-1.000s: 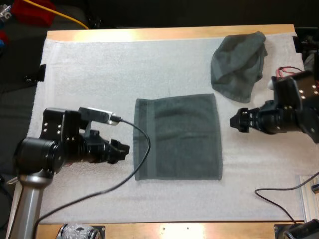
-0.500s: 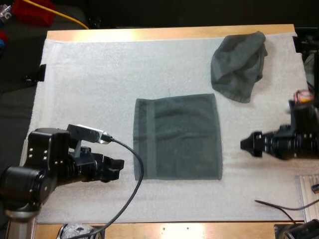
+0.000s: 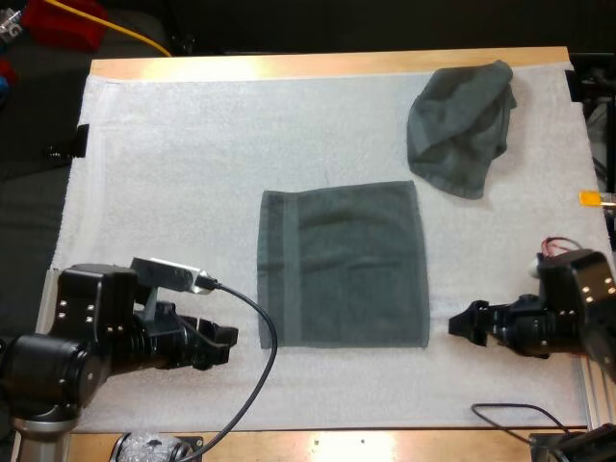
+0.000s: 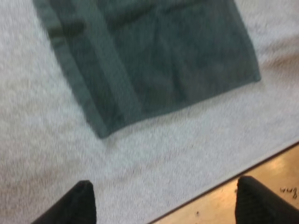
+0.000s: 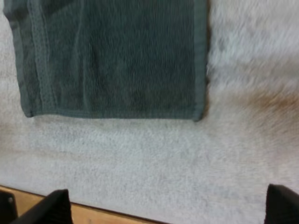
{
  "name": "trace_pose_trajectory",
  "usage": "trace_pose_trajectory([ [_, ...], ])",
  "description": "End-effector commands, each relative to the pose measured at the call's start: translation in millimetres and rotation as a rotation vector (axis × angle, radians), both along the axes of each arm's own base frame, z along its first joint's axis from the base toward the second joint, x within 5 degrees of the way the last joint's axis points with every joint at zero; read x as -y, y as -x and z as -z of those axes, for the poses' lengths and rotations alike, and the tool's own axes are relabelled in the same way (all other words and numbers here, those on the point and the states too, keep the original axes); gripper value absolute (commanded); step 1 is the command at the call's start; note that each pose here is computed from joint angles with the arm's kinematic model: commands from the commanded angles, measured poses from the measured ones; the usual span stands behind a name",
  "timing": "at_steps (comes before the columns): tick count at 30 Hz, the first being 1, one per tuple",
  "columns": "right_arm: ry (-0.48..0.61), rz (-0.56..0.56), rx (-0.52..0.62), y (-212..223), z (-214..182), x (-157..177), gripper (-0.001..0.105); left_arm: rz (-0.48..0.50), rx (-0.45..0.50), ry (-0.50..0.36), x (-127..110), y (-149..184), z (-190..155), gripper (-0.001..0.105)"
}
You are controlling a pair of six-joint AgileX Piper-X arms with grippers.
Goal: Pick towel from pile, fold and stack
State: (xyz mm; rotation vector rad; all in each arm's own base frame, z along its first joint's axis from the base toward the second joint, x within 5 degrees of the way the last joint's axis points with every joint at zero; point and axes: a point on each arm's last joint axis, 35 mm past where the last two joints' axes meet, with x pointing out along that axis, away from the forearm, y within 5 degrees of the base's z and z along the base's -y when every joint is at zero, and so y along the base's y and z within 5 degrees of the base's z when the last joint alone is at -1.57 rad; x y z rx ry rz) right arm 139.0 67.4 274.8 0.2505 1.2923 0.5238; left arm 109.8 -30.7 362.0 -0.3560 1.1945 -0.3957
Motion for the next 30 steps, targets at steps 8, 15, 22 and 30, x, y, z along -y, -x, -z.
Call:
trace_pose_trajectory([
  [8,-0.138,0.081,-0.058,0,50,-3,0.079,-0.007,-0.066,-0.010,-1,6,21,0.061],
  [15,-0.229,0.170,-0.086,1,83,-4,0.079,-0.007,-0.069,-0.010,-1,6,22,0.061],
  [22,-0.269,0.236,-0.106,6,108,-2,0.079,-0.007,-0.069,-0.010,-1,6,22,0.061],
  [30,-0.313,0.249,-0.127,2,120,-5,0.079,-0.007,-0.069,-0.010,-1,6,22,0.061],
])
